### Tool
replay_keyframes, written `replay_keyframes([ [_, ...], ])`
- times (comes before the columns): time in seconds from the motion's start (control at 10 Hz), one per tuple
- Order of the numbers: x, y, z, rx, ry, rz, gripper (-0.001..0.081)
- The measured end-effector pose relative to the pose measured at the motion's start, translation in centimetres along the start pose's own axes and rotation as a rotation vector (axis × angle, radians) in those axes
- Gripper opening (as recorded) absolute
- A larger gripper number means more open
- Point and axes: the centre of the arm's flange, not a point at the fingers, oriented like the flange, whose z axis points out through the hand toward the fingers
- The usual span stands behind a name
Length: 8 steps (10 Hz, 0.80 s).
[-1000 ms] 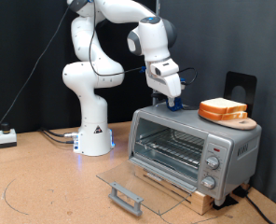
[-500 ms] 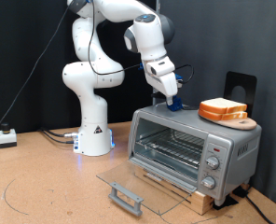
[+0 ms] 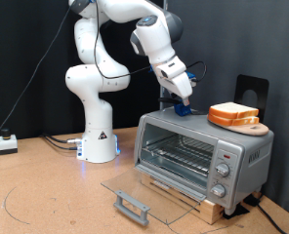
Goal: Make a piece of toast with the oven
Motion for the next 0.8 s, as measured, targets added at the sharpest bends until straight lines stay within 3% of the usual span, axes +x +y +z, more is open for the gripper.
replay_keyframes([
  [0.4, 0.0, -1.2, 2.6, -0.045, -0.001, -0.006, 0.0809],
  [0.8, 0.6, -2.0, 4.9, -0.053, 0.023, 0.019, 0.0809],
])
